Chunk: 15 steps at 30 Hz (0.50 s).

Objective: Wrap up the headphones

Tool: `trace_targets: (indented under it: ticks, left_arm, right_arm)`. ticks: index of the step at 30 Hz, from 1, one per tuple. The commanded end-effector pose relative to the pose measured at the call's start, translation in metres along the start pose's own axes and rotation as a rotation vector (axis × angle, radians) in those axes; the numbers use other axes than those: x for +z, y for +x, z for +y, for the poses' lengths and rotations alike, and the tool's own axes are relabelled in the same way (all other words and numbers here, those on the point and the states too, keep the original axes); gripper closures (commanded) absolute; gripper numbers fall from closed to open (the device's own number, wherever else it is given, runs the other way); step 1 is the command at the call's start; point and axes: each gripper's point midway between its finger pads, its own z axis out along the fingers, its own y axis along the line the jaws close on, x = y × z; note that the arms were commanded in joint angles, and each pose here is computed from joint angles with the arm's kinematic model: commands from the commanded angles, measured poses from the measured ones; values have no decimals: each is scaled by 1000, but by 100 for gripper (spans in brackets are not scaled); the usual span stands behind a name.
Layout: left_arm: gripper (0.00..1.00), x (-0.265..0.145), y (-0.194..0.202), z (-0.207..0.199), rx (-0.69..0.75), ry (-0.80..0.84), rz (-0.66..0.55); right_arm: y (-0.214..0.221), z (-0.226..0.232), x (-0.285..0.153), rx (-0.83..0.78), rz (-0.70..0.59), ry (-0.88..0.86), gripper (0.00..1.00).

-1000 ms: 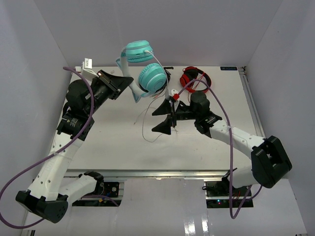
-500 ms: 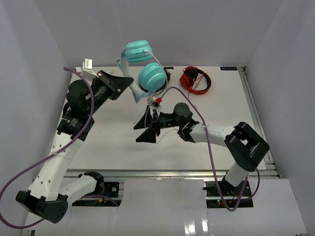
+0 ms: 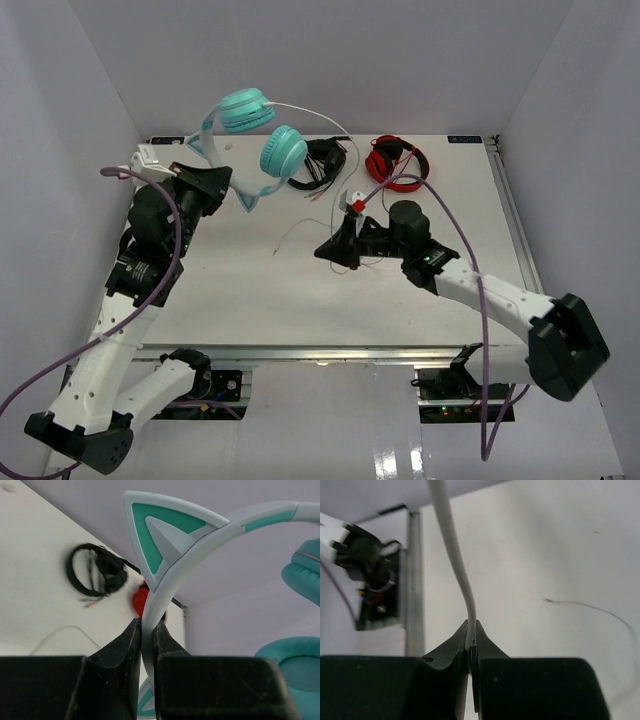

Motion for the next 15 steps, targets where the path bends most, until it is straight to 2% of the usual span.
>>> trace_targets:
  ticks: [1, 3, 5, 7, 10, 14, 15]
  left_arm:
    - [100, 22, -17, 48, 327, -226, -79]
    - [100, 31, -8, 68, 446, -295, -27]
    - [100, 34, 2, 89, 554, -346, 27]
    - [100, 36, 16, 105, 665, -358, 110]
    - [100, 35, 43, 124, 815, -312, 257]
    - [100, 29, 79, 123, 902, -152, 423]
    - [100, 27, 88, 121, 915, -115, 458]
  right_arm:
    - [21, -47, -76, -324, 264, 329, 92]
    - [28, -67, -114, -402, 366, 483, 92]
    - [16, -90, -161, -518, 448, 688, 92]
    - [-17, -103, -208, -627, 481, 909, 92]
    - [-67, -114, -259, -707, 499, 1119, 92]
    - [-133, -115, -269, -744, 410, 1175, 92]
    - [-146, -113, -261, -732, 375, 1141, 92]
